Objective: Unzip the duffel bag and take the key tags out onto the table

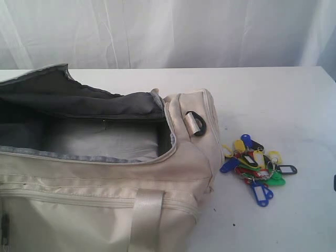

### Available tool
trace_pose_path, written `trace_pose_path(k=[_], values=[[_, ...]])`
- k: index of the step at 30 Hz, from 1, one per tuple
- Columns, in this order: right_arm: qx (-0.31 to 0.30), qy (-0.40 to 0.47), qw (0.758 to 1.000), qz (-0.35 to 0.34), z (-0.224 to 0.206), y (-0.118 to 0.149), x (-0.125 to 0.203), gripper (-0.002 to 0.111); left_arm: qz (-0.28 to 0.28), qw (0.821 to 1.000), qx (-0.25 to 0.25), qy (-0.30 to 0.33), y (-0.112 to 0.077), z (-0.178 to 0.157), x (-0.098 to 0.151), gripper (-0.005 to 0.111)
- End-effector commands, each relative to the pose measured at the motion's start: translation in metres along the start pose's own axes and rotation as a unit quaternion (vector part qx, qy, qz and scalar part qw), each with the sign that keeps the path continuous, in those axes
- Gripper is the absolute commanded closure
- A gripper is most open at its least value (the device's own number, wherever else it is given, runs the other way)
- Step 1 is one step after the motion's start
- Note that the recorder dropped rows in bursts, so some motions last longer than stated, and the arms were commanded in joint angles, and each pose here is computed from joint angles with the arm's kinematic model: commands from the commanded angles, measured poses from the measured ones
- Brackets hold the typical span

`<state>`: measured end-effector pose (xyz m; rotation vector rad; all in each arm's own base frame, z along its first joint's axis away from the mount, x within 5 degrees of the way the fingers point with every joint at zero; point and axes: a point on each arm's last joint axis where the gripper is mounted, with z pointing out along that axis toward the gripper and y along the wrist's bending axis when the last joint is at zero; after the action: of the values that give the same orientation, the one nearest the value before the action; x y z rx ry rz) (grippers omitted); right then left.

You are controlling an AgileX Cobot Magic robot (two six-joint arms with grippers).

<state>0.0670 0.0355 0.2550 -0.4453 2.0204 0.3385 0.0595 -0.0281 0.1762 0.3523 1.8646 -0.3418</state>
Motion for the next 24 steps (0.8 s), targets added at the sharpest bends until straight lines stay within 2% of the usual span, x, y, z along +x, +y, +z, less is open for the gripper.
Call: trace_pose_path(k=[1,6,10,13,17,24], values=[[0.001,-0.003,1.000,-0.003,0.000,0.000,0.000,0.108,-0.001,1.000,-0.002,0.015,0.000,0.000,0.004,0.107],[0.001,-0.003,1.000,-0.003,0.000,0.000,0.000,0.108,0.000,0.999,-0.002,0.036,0.000,-0.001,0.008,0.107],[0.001,-0.003,1.000,-0.003,0.000,0.000,0.000,0.108,0.024,0.996,-0.001,0.090,0.001,-0.002,0.018,0.107],[0.001,-0.003,1.000,-0.003,0.000,0.000,0.000,0.108,0.021,0.998,-0.016,0.066,0.002,-0.004,0.015,0.107],[0.001,-0.003,1.000,-0.003,0.000,0.000,0.000,0.108,0.007,0.998,-0.062,0.012,0.007,-0.010,0.011,0.107],[0.001,-0.003,1.000,-0.003,0.000,0.000,0.001,0.108,-0.011,0.993,-0.118,0.000,0.013,-0.012,0.010,0.107]])
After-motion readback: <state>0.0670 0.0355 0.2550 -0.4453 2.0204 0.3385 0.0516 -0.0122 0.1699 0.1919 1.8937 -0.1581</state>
